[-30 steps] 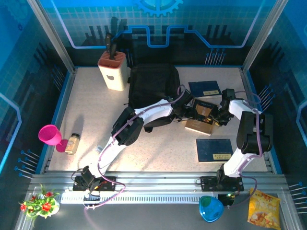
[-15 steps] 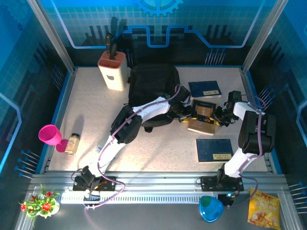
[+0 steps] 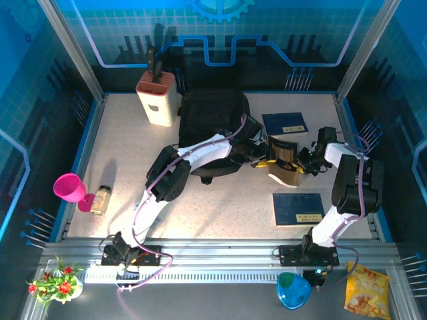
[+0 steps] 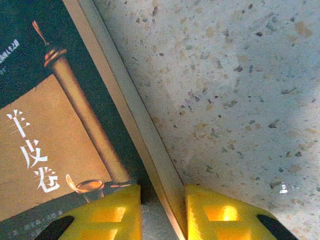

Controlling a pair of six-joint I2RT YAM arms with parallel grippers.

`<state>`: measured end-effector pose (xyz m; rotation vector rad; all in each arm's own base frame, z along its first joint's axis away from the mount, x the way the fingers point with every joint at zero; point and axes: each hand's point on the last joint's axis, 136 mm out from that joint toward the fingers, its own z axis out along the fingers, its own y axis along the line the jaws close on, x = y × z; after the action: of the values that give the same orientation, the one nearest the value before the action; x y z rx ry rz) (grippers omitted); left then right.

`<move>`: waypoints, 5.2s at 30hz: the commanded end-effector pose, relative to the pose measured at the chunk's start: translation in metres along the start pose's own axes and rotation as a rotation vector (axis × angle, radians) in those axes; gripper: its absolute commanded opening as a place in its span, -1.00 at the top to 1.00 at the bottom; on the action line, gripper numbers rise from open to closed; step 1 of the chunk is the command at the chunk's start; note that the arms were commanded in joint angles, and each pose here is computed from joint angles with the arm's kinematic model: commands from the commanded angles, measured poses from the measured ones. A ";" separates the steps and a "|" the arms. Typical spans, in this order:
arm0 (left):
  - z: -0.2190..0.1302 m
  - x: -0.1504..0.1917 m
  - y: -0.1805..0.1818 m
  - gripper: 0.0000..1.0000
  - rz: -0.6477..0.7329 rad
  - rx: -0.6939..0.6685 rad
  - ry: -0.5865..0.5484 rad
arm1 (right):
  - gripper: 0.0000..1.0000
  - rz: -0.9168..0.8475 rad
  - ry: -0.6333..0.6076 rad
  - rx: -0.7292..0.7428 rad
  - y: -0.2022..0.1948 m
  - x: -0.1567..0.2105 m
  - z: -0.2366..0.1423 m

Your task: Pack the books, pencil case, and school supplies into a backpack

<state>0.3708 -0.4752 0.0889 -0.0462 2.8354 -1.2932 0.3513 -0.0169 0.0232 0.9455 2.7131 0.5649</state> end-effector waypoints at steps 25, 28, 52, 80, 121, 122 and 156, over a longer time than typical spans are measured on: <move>-0.071 0.016 0.002 0.36 0.055 -0.013 -0.133 | 0.53 -0.085 0.228 -0.152 0.074 0.068 0.033; -0.072 0.017 0.019 0.35 0.027 -0.050 -0.136 | 0.53 -0.093 0.239 -0.148 0.079 0.073 0.037; -0.055 0.010 0.099 -0.31 -0.081 -0.289 -0.192 | 0.52 -0.098 0.250 -0.095 0.084 0.085 0.047; -0.031 0.011 0.117 -0.65 -0.029 -0.332 -0.197 | 0.53 -0.071 0.235 -0.046 0.074 0.080 0.041; -0.210 -0.037 -0.049 0.90 0.146 0.230 -0.587 | -0.72 0.046 0.008 -0.738 0.153 0.061 -0.097; -0.221 -0.043 -0.049 0.88 0.119 0.252 -0.626 | -0.75 0.044 0.004 -0.767 0.162 0.064 -0.104; -0.271 -0.075 -0.034 0.88 -0.189 0.521 -0.856 | -0.30 0.230 -0.097 -0.989 0.303 0.091 -0.122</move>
<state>0.4368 -0.2919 0.2575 -0.7280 1.9056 -1.4556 0.4006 0.2272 0.2320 0.9283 1.9212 1.6247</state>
